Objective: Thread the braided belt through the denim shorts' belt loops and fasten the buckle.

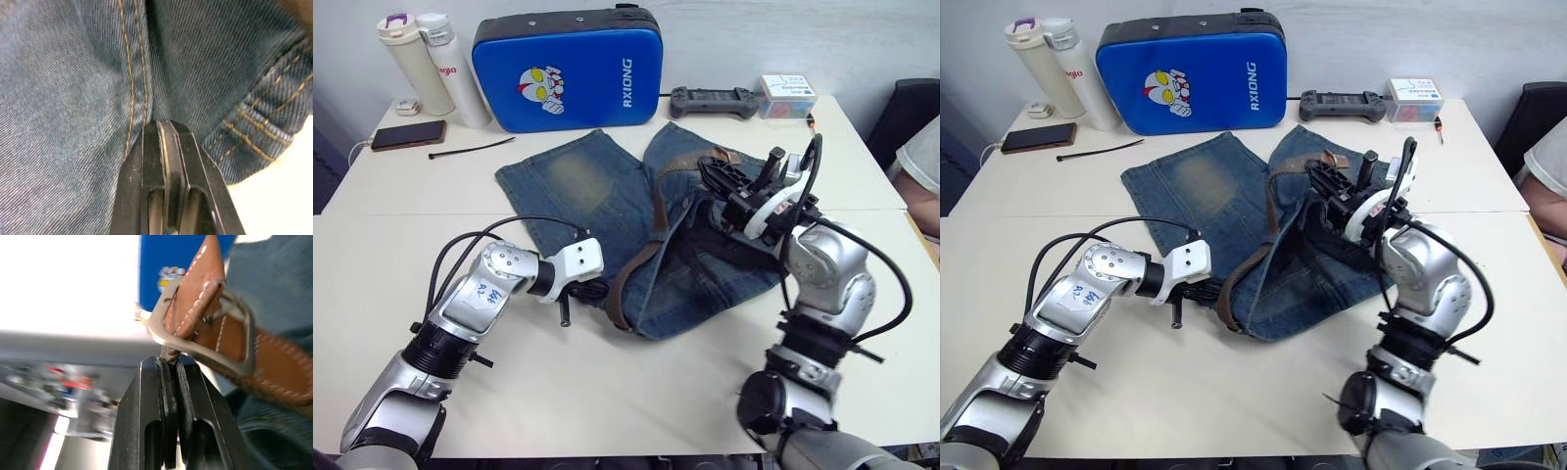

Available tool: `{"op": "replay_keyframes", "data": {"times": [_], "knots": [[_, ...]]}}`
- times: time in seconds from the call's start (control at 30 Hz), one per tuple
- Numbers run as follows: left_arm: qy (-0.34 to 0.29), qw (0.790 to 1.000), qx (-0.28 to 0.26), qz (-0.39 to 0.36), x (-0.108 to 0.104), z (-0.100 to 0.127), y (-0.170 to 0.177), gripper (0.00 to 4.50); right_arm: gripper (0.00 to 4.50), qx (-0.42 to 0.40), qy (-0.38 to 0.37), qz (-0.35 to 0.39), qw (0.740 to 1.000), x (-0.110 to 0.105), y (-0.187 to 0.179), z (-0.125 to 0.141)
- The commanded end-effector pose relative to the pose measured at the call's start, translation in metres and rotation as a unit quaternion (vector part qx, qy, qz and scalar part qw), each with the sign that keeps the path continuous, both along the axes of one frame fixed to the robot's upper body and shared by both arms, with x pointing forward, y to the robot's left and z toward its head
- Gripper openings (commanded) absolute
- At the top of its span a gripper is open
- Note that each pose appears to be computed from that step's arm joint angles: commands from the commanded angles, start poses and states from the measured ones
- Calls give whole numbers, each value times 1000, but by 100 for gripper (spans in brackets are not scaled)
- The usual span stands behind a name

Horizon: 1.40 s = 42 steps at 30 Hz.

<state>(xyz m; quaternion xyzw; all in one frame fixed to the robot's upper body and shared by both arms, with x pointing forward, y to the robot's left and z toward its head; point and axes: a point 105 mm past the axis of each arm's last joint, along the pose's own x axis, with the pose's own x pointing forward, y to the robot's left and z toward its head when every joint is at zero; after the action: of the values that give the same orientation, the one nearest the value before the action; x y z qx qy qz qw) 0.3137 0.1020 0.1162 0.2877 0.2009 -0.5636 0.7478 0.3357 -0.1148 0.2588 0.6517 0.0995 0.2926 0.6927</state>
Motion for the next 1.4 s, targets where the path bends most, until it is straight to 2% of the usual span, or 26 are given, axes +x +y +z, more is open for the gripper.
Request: {"op": "replay_keyframes", "data": {"times": [0.03,0.2,0.27,0.4,0.43,0.47,0.53,0.6,0.73,0.77,0.83,0.9,0.93,1.0,1.03,1.07,1.13,1.2,1.23,1.33,1.4], "knots": [[12,1000,15,2,-3,-8,5,0,6,43,-37,-34,998,-18,-11,15],[11,1000,18,1,-3,-7,6,0,6,62,-20,-46,997,-24,-12,5],[11,1000,19,0,-3,-6,7,0,6,29,-36,-42,998,-27,-12,0],[10,1000,20,-2,-2,-6,7,0,152,-42,-102,-18,994,-39,-11,0],[10,1000,20,-3,-2,-6,7,0,213,-61,-113,-9,992,-41,-11,-2],[10,1000,19,-5,-2,-5,7,0,254,-89,-126,5,988,-44,-11,-5],[10,1000,19,-8,-1,-5,5,0,348,-160,-157,51,973,-55,-12,-15],[9,1000,19,-12,0,-4,4,0,445,-253,-190,118,941,-74,-14,-23],[7,1000,20,-17,3,-2,3,0,445,-379,-229,229,867,-112,-18,-24],[7,1000,20,-18,4,-2,2,0,445,-419,-240,250,839,-121,-17,-24],[6,1000,21,-20,5,-2,2,0,445,-518,-295,246,764,-127,-12,-21],[6,1000,21,-21,5,-1,3,0,445,-618,-342,200,679,-114,-14,-21],[5,1000,22,-22,5,-1,3,0,445,-688,-371,158,603,-96,-19,-20],[4,999,22,-22,5,0,4,0,445,-759,-430,112,477,-77,-23,-17],[4,999,23,-23,5,0,4,0,445,-770,-453,97,438,-71,-23,-15],[4,999,23,-23,4,0,4,0,445,-780,-491,81,378,-67,-19,-12],[3,999,23,-23,4,1,3,0,445,-786,-548,56,280,-62,-11,-9],[2,999,23,-23,4,2,3,0,445,-783,-584,35,211,-55,-4,-10],[2,999,23,-23,4,2,3,0,445,-781,-595,30,189,-52,-2,-11],[1,1000,23,-21,4,3,4,0,445,-776,-615,27,135,-46,0,-17],[0,1000,23,-19,4,3,5,0,445,-772,-625,28,109,-43,2,-21]]}}
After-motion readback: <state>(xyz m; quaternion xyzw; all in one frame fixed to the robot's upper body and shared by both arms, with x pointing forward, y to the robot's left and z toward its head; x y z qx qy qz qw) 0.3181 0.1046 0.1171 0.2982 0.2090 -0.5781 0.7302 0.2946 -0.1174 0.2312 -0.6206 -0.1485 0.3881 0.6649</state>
